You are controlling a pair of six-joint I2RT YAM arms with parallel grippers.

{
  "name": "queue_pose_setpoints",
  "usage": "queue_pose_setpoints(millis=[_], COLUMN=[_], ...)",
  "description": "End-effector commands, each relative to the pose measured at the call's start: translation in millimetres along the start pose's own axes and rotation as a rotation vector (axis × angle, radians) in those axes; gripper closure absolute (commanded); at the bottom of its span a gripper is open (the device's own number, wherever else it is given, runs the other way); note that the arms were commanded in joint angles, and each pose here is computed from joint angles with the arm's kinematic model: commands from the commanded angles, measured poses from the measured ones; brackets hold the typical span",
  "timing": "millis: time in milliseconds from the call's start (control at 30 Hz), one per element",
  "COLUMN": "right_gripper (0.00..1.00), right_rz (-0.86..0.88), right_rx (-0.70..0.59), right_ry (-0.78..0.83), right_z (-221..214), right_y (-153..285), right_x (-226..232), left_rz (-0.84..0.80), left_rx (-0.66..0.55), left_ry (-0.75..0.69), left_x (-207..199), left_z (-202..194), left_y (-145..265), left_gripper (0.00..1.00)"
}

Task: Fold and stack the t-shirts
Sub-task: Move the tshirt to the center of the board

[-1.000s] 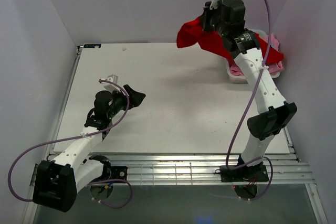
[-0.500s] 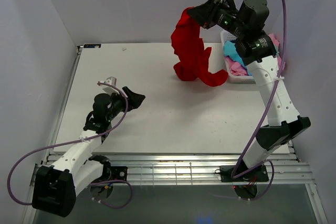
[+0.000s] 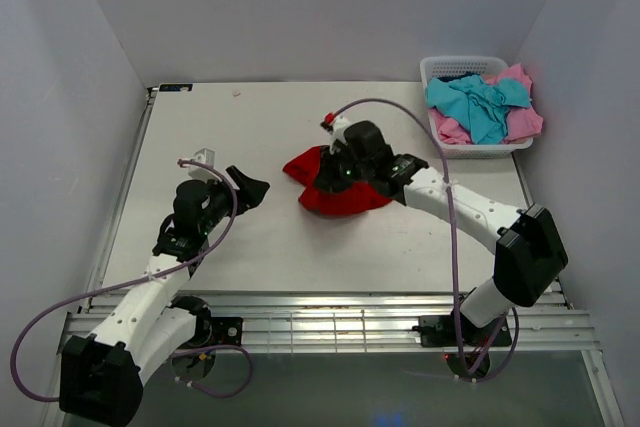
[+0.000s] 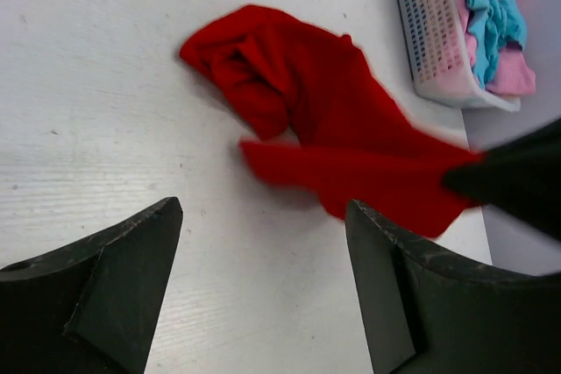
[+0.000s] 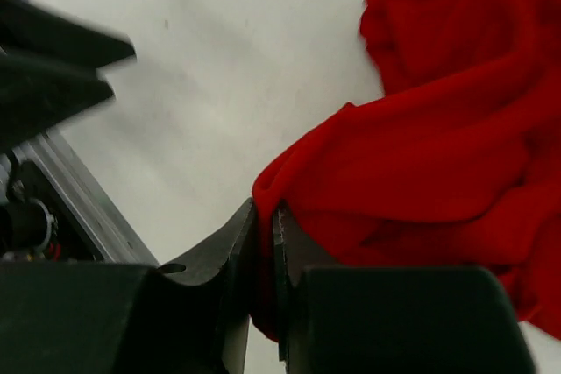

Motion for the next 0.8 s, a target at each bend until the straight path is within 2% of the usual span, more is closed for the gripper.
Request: queue_pose_setpoints(millis=[0,67,200,333,467,533,600,633,667,733,767], right_gripper=[0.84,0.85,0.86,0.86,0.6,0.52,0.13,0.06,0.1,0.1,0.1], right_rz=[-0.015,-0.005,0.08,0.127,0.074,-0.031,-0.1,-0.149,-0.167,-0.21,-0.248], right_rx=[0.008,0.082,0.215,0.321,0.444,0.407,0.324,0.217,0.159,0.045,0.004], right_ry=[0.136,0.164,0.228,0.239,0.235,0.272,0.319,0.38,0.398,0.387,0.351], right_z=[-37.6,-64.8,-124.2,-166.5,-210.0,-202.3,-178.8,-151.2,-133.7,-88.0,-65.0], right_y=[2.4,-5.4,-7.9,-6.8,-15.4,-16.6,-14.2,-14.3,-11.6,-12.2,-14.0], right_x=[38.0,50.2,94.4,114.2,101.8,91.5,91.7,96.0,99.1,98.7,83.7], left_rz=[0.113,0.159,0.188,0.224,0.253,0.254,0.254,0.257,0.254,0.244,0.241], left_rx=[-0.118,-0.167,-0.148,-0.118,-0.091,-0.073,-0.061,-0.057,-0.052,-0.047,-0.044], left_ry=[-0.053,-0.045,-0.019,-0.016,-0.012,-0.005,0.003,0.012,0.015,0.025,0.03], left_x=[-3.7,-5.5,-8.3,-4.4,2.6,4.9,6.2,7.8,8.1,9.6,10.1], left_z=[35.9,50.4,55.4,53.4,45.4,39.9,36.3,33.6,31.5,27.1,25.1], left_y=[18.4,24.0,28.3,26.0,23.6,22.2,21.3,20.5,19.7,18.1,17.6], left_gripper=[0.14,0.14,0.14,0.14,0.14,0.14,0.14,0.14,0.14,0.14,0.14])
Point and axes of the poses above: each gripper's point midway between its finger pads, its own y axis back along the fingers, its own x axis along the line the jaws close on, z = x × y, the point moved 6 cm from there along y, back along the fingers, and after that the axes turned 7 degrees about -y, right-handed, at the moved point
